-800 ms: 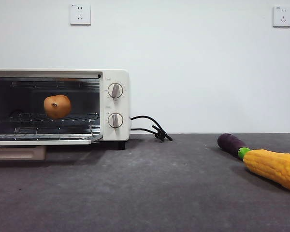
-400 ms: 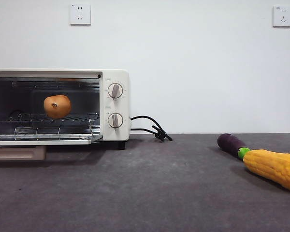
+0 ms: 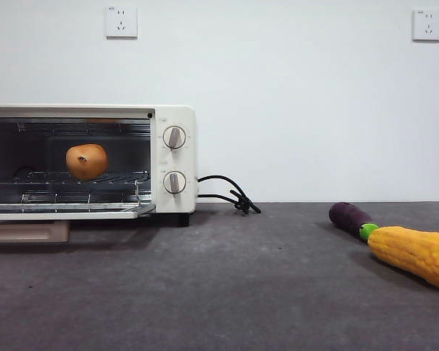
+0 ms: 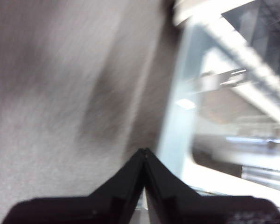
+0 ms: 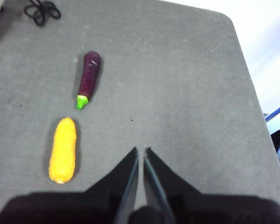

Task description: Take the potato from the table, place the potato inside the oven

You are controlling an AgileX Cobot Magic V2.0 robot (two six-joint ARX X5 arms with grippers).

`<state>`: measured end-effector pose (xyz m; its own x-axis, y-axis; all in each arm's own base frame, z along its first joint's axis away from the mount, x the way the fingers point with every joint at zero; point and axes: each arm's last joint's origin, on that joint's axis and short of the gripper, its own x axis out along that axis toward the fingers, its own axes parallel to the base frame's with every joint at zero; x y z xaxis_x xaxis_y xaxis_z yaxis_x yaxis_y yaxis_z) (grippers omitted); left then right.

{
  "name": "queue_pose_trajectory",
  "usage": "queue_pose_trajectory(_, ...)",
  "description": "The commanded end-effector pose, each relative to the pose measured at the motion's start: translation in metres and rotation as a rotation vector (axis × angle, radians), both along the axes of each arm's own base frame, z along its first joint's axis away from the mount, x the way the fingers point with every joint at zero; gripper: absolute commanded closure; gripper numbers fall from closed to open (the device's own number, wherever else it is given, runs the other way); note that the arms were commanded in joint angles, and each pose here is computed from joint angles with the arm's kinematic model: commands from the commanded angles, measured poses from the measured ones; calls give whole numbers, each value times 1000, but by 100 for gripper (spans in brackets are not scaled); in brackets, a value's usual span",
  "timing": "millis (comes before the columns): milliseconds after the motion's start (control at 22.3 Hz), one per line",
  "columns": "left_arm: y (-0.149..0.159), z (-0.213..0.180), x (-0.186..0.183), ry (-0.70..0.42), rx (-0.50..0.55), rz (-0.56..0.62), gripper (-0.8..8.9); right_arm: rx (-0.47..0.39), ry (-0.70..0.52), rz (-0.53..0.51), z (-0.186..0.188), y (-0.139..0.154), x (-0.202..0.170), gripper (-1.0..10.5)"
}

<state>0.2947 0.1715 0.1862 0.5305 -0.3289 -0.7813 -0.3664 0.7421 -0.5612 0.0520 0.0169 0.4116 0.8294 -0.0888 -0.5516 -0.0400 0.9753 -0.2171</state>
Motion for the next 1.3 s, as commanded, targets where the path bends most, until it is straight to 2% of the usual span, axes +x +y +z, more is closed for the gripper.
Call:
queue_pose_trajectory(45, 0, -13, 0, 62, -11, -8, 822, 22, 23, -11, -4, -2, -3, 919)
queue_pose_trajectory(224, -2, -29, -2, 145, -27, -37, 822, 37, 22, -15, -4, -2, -4, 919)
queue_pose_trajectory(403, -5, -39, 0, 182, -60, -51, 822, 51, 30, -3, -4, -2, -4, 919)
queue_pose_trajectory(852, -12, -37, 4, 89, -223, -85, 822, 52, 32, -1, -4, -2, -4, 919)
queue_pose_trajectory(1300, 1, -29, 2, -68, -488, -37, 822, 79, 48, 26, -5, 0, -4, 919)
